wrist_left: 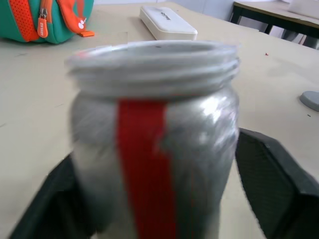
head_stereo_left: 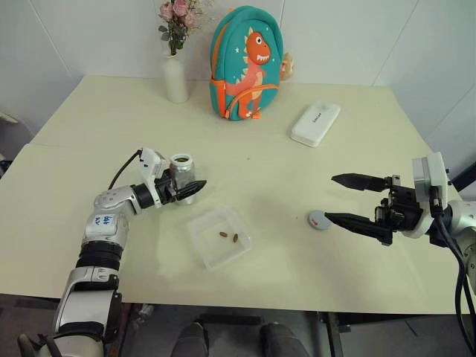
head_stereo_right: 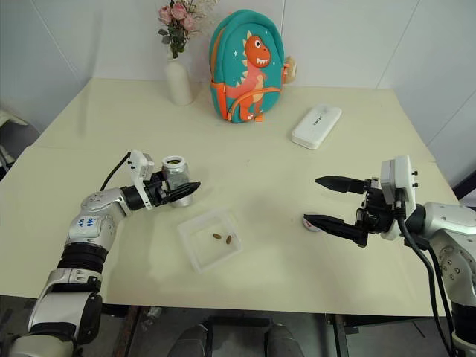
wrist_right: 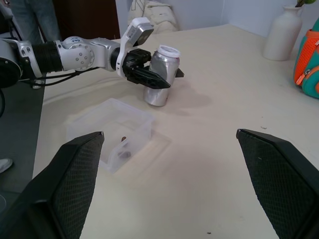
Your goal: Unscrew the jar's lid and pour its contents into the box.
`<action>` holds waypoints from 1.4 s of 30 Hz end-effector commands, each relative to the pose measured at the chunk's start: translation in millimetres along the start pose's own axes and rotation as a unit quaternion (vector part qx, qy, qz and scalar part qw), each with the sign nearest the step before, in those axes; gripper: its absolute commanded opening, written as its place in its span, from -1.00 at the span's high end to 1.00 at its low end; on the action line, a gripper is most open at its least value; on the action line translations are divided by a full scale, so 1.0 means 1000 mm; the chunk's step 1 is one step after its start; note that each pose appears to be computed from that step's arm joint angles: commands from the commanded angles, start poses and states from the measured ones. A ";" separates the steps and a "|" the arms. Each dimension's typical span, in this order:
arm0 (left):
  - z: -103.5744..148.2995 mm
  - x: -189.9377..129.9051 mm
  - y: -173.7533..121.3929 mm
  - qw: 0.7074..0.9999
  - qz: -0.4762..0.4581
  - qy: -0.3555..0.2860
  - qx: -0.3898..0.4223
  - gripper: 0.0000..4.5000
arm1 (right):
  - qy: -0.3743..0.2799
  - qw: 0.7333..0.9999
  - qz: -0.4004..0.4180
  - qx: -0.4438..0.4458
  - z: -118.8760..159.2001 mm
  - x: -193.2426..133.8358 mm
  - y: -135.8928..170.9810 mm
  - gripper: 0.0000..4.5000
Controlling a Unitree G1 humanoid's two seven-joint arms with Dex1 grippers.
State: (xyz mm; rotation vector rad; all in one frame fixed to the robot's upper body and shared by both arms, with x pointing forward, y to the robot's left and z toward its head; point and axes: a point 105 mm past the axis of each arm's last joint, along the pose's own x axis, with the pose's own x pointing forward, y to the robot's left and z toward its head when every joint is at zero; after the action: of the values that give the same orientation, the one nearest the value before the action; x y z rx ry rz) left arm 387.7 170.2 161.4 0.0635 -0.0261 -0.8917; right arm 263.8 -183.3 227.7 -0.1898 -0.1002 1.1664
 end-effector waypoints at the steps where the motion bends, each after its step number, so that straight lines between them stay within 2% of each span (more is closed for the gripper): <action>1: 0.011 -0.004 -0.005 1.000 -0.003 -0.012 0.028 -0.98 | -0.009 1.000 0.013 -0.018 0.007 0.006 0.004 -1.00; 7: 0.007 -0.015 -0.015 0.999 -0.006 -0.001 0.052 -0.98 | -0.017 1.000 0.016 -0.016 0.004 0.013 0.003 -1.00; 13: 0.003 -0.026 -0.006 0.999 0.019 0.015 0.041 -0.98 | -0.018 1.000 0.018 -0.017 0.004 0.015 0.001 -1.00; 19: 0.011 -0.045 0.002 0.998 0.018 0.030 0.047 -0.98 | -0.018 0.999 0.017 -0.020 0.004 0.016 -0.001 -1.00; 22: 0.013 -0.054 0.000 0.998 0.001 0.041 0.046 -0.98 | -0.018 0.999 0.016 -0.020 0.004 0.015 0.000 -1.00; 26: 0.014 -0.066 -0.021 0.994 -0.072 0.064 0.048 -0.98 | -0.013 1.000 0.012 -0.021 0.004 0.013 -0.001 -1.00; 30: 0.017 -0.071 -0.026 0.992 -0.089 0.078 0.045 -0.98 | -0.010 1.000 0.010 -0.022 0.005 0.008 -0.003 -1.00; 35: 0.031 -0.107 -0.015 0.990 -0.089 0.103 0.047 -0.98 | 0.012 0.999 -0.007 -0.032 0.010 -0.006 -0.006 -1.00; 39: 0.029 -0.116 -0.006 0.989 -0.083 0.115 0.037 -0.98 | 0.013 0.999 -0.013 -0.038 0.014 -0.010 -0.007 -1.00; 42: 0.030 -0.134 0.005 0.989 -0.061 0.127 0.049 -0.98 | 0.013 0.999 -0.013 -0.040 0.015 -0.008 -0.006 -1.00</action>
State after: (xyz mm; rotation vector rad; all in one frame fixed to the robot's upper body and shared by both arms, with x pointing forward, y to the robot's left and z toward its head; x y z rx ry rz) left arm 309.4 265.4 180.6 0.2307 0.1959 -1.0210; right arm 268.0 -191.7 232.3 -0.2420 -0.0853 1.1342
